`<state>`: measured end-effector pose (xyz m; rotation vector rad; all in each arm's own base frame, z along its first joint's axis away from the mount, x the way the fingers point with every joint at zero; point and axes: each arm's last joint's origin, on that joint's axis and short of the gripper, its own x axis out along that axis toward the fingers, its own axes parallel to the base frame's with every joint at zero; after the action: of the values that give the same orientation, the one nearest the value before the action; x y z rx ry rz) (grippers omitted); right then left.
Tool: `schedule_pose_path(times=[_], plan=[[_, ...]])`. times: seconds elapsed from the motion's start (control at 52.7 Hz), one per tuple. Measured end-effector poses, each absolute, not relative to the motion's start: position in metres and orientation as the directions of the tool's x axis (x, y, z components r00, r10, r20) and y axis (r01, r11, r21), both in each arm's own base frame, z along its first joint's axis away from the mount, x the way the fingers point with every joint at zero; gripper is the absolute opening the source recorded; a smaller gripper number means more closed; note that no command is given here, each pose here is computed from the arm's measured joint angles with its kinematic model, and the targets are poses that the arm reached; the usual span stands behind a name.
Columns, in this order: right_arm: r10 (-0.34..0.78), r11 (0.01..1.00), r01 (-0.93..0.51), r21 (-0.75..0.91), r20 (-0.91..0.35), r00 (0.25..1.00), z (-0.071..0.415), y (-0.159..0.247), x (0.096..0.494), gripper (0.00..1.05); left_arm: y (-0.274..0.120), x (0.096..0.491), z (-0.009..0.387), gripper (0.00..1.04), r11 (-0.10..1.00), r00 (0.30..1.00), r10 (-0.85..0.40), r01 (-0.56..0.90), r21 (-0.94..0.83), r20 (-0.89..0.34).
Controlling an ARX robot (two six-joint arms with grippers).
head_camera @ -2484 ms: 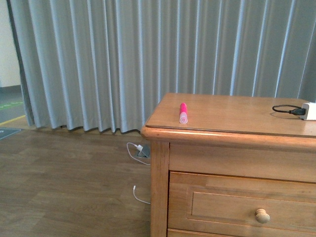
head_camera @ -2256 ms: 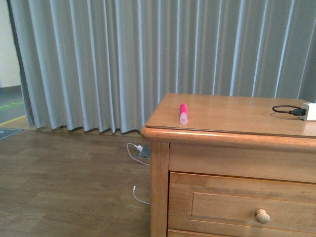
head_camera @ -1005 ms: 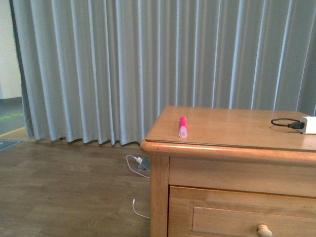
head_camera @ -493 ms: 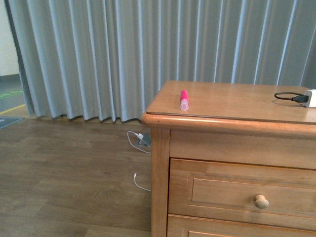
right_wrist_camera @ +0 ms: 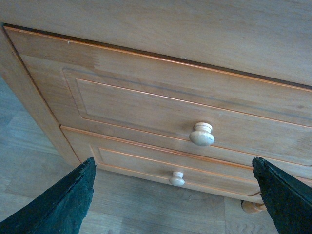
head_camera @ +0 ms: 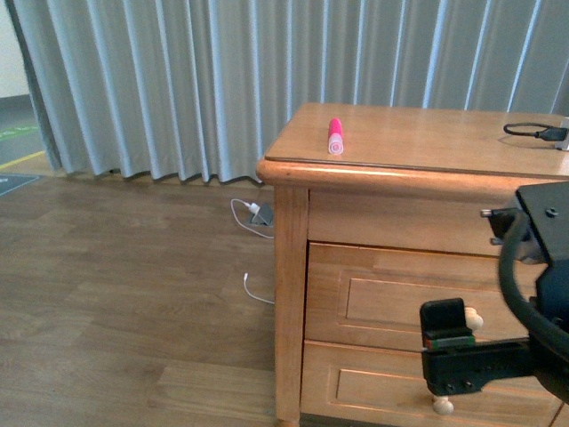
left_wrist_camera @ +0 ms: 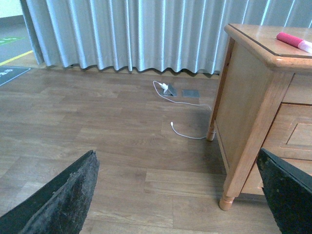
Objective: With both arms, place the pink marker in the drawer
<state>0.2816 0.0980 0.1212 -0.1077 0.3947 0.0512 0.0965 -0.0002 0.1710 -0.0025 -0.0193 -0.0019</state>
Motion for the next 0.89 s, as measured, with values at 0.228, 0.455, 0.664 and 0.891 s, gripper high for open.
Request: schedule_pose_path(times=[0.228,0.455,0.664,0.891], plan=[[-0.027,0.994,-0.021,-0.110,-0.414,0.910,0.103,0.097,0.315,0.96,0.000,0.096,0.171,0.99,1.000,1.000,-0.002,0.002,-0.002,0.019],[-0.094,0.992,0.046,-0.120,-0.434,0.896,0.081,0.082,0.347,0.96,0.000,0.096,0.171,0.99,1.000,1.000,-0.002,0.002,-0.002,0.019],[-0.129,0.989,0.081,-0.125,-0.452,0.883,0.068,0.071,0.358,0.96,0.000,0.096,0.171,0.99,1.000,1.000,-0.002,0.002,-0.002,0.019],[-0.129,0.989,0.081,-0.124,-0.460,0.879,0.063,0.068,0.359,0.96,0.000,0.096,0.171,0.99,1.000,1.000,-0.002,0.002,-0.002,0.019]])
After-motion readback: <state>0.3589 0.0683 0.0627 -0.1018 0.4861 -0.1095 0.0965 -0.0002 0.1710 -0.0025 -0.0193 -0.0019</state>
